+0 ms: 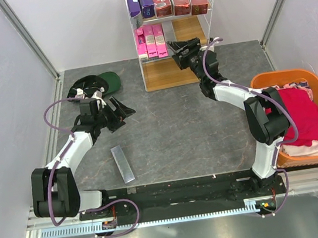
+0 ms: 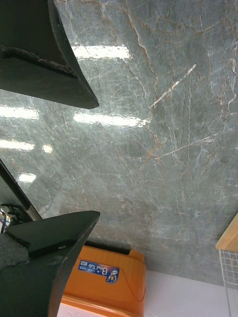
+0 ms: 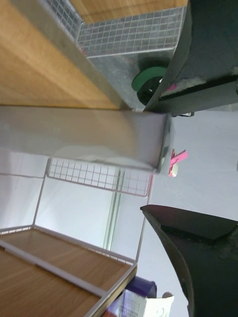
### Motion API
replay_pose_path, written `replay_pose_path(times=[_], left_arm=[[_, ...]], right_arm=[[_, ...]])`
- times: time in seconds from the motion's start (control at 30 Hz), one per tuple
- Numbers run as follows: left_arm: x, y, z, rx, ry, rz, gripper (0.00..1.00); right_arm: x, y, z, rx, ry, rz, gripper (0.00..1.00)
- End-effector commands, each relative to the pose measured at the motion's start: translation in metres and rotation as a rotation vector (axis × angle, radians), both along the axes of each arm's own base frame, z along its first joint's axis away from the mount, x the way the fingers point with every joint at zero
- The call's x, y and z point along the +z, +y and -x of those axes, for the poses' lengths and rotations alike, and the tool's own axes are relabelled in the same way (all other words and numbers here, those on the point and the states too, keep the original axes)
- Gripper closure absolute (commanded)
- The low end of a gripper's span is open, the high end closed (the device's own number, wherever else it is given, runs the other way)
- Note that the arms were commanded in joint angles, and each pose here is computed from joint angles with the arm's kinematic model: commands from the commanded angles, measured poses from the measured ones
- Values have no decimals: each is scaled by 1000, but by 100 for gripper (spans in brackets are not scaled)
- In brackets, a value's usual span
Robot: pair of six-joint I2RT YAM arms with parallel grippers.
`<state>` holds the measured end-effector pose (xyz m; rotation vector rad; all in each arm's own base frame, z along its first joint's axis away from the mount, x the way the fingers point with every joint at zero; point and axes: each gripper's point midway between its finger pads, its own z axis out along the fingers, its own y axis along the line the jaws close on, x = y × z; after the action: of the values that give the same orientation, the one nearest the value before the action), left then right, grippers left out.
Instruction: Place and organize the toothpastes onto the shelf
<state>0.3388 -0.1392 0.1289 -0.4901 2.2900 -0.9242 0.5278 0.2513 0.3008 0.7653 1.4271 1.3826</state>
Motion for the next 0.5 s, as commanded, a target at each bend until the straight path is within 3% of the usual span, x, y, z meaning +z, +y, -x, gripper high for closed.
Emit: replay_pose_path(times=[0.0, 0.2, 0.47], left_arm=[[13, -4, -8, -43, -57, -20, 10], [11, -4, -7, -49, -51, -22, 10], [16, -1, -6, -40, -62, -42, 10]], right_arm=[[21, -4, 12, 13, -61, -32, 18], [23, -12, 21, 19, -84, -56, 9], [41, -24, 48, 37, -141, -95, 6]])
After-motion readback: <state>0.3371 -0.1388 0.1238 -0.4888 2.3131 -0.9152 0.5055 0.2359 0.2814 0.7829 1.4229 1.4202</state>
